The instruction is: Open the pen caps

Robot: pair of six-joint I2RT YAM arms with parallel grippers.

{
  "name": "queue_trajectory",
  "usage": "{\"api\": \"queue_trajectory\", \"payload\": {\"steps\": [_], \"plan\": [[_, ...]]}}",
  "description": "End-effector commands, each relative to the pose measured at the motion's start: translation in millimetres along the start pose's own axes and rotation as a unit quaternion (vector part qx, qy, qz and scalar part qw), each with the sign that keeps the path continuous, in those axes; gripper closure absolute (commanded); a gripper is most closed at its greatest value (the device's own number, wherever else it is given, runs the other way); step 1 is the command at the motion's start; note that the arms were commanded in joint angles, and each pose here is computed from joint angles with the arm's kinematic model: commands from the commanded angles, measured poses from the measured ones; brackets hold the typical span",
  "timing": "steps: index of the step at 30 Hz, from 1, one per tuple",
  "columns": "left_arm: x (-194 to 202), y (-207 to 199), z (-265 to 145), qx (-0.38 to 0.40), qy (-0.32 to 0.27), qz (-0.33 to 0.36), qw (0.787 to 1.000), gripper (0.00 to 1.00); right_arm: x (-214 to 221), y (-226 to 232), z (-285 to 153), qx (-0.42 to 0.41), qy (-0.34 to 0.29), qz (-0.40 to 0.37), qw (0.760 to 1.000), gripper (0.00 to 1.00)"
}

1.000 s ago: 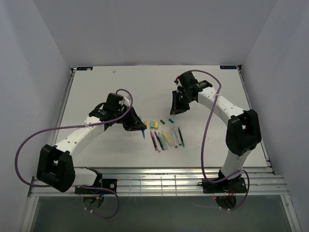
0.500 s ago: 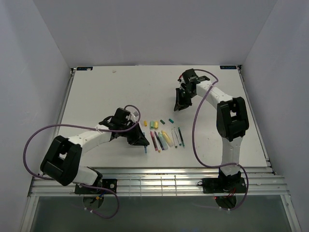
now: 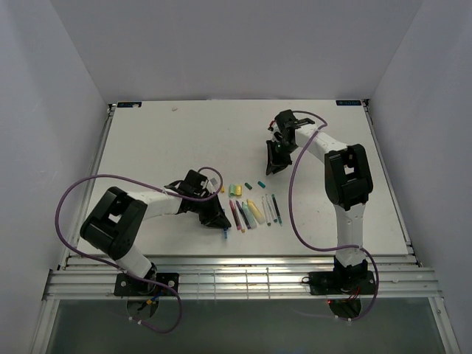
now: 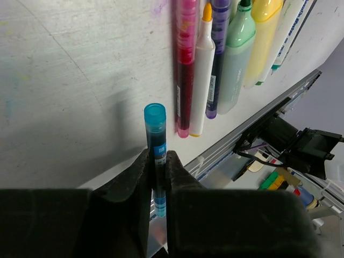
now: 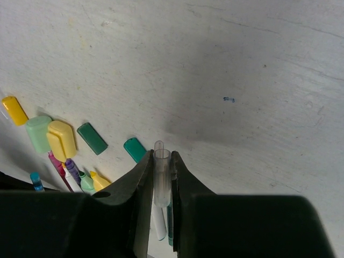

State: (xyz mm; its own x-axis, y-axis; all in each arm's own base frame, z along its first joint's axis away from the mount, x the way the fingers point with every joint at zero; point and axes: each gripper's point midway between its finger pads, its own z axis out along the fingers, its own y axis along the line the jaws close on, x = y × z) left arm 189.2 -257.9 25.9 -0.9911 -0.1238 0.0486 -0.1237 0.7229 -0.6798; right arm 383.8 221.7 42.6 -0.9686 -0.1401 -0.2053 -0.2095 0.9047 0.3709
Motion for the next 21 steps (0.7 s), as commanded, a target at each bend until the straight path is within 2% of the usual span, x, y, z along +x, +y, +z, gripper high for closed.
{"api": "queue_trajectory", "payload": {"steps": [1,13,21], "plan": [[1.3,-0.2,3.6,0.011,-0.003,0.006,1.000,0.78,11.4,-5.0,4.5,0.003,0.019,-0.011,1.000,0.88],[4.0,6.8,6.5,0.002,0.001,-0.005,1.000,0.65,31.5,-13.7,19.6,0.005,0.038,-0.005,0.999,0.78],[6.5,5.5,2.2,0.004,-0.002,-0.004,1.000,0.62,24.2,-9.3,17.3,-0.002,0.029,-0.005,1.000,0.68]]}}
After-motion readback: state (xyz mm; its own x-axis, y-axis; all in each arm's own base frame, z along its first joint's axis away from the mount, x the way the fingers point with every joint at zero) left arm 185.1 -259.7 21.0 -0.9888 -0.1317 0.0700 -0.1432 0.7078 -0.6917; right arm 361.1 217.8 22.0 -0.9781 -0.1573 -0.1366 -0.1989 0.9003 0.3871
